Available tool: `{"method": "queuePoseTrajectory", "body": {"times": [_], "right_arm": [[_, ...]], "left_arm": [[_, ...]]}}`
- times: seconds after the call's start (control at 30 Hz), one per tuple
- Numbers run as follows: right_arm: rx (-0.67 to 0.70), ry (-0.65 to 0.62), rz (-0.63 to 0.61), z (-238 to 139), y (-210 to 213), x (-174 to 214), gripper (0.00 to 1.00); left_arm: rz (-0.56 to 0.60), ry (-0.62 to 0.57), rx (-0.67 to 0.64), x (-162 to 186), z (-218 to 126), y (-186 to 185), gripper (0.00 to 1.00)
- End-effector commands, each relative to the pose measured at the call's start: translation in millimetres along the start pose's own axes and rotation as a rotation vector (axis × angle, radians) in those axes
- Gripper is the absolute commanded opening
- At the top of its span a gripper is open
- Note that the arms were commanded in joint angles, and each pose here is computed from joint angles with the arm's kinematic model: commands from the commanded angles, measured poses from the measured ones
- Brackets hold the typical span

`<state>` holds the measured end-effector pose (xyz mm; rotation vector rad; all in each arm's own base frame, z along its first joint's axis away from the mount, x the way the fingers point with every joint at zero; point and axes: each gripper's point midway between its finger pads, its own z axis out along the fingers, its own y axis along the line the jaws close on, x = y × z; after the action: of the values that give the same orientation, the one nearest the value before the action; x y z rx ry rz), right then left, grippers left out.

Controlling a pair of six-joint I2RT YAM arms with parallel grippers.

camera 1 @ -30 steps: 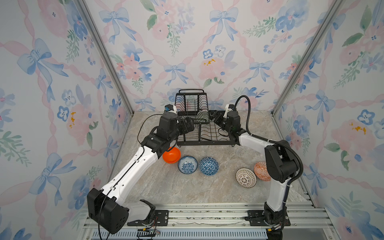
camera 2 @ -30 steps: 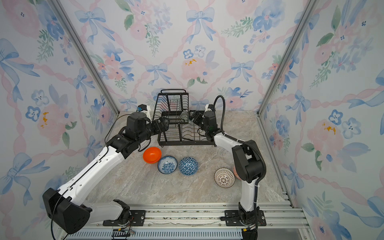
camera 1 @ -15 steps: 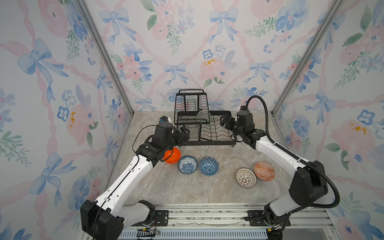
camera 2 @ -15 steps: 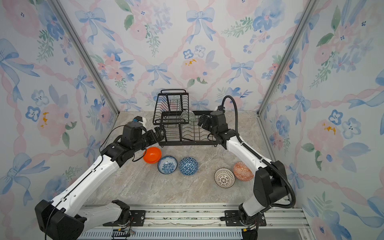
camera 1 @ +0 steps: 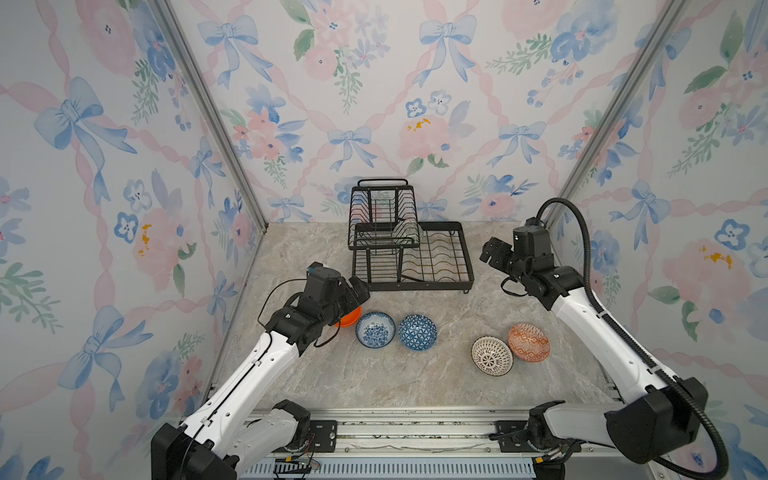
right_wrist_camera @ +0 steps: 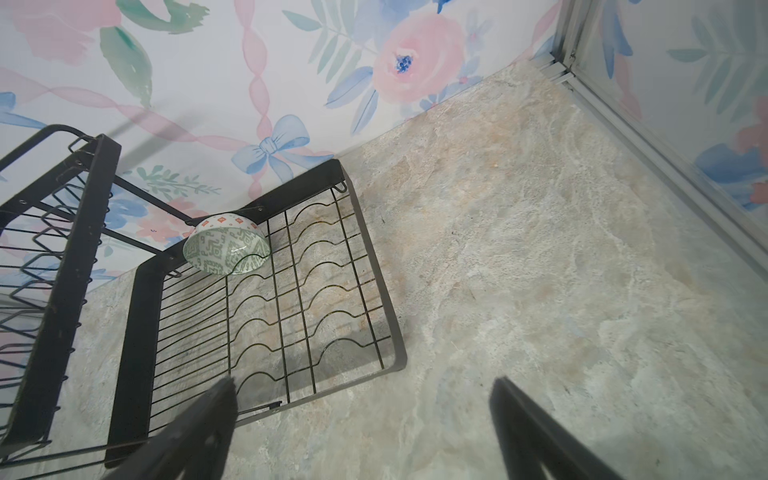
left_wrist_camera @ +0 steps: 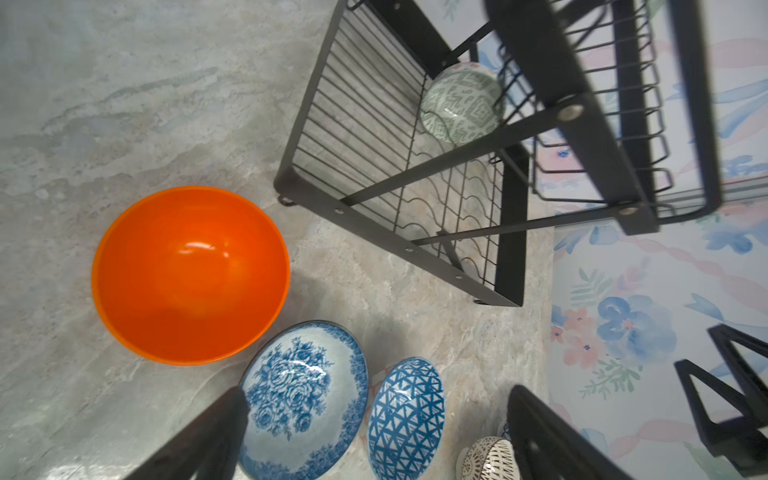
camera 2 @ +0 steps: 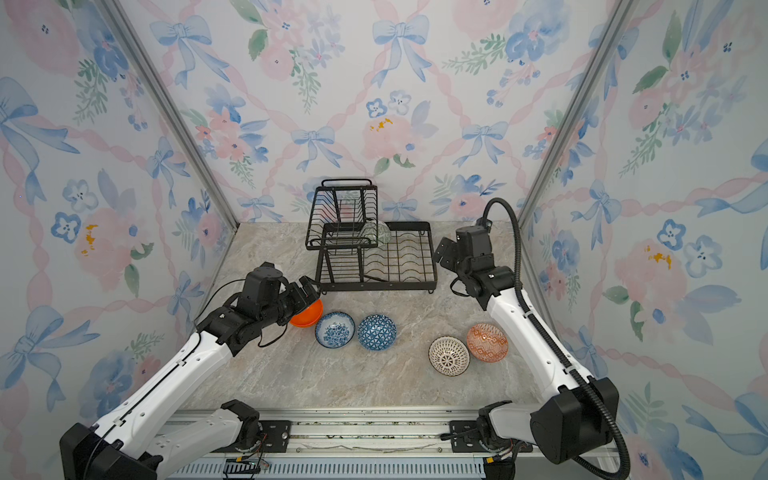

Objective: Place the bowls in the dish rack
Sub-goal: 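Move the left gripper to the orange bowl while the right swings toward it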

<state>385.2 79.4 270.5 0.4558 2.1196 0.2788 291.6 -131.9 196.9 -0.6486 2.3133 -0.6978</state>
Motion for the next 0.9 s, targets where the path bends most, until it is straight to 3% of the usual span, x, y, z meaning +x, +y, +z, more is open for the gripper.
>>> {"method": "queuePoseTrajectory", "body": {"times": [0.0, 0.1, 0.37, 0.67, 0.87], "right_arm": [[-0.132, 0.009, 0.008, -14.8, 17.6, 13.0, 0.97], [-0.201, -0.017, -0.023, -28.2, 34.5, 13.7, 0.97], [-0.287, 0.027, -0.286, -51.8, 91.9, 44.4, 0.97], [-0.373, 0.024, -0.422, -67.1, 138.3, 81.5, 0.97], [-0.419, 0.006, -0.533, -77.9, 166.8, 99.3, 0.97]], "left_arm": [[-0.043, 0.016, -0.058, 4.4, -2.1, 19.1, 0.98], [-0.052, 0.039, -0.106, 7.3, 1.7, 37.0, 0.98], [-0.143, 0.079, -0.276, 13.8, 8.4, 102.3, 0.98], [-0.128, 0.134, -0.357, 11.2, 22.3, 129.7, 0.98], [-0.101, 0.173, -0.401, 9.9, 35.1, 137.6, 0.88]]}}
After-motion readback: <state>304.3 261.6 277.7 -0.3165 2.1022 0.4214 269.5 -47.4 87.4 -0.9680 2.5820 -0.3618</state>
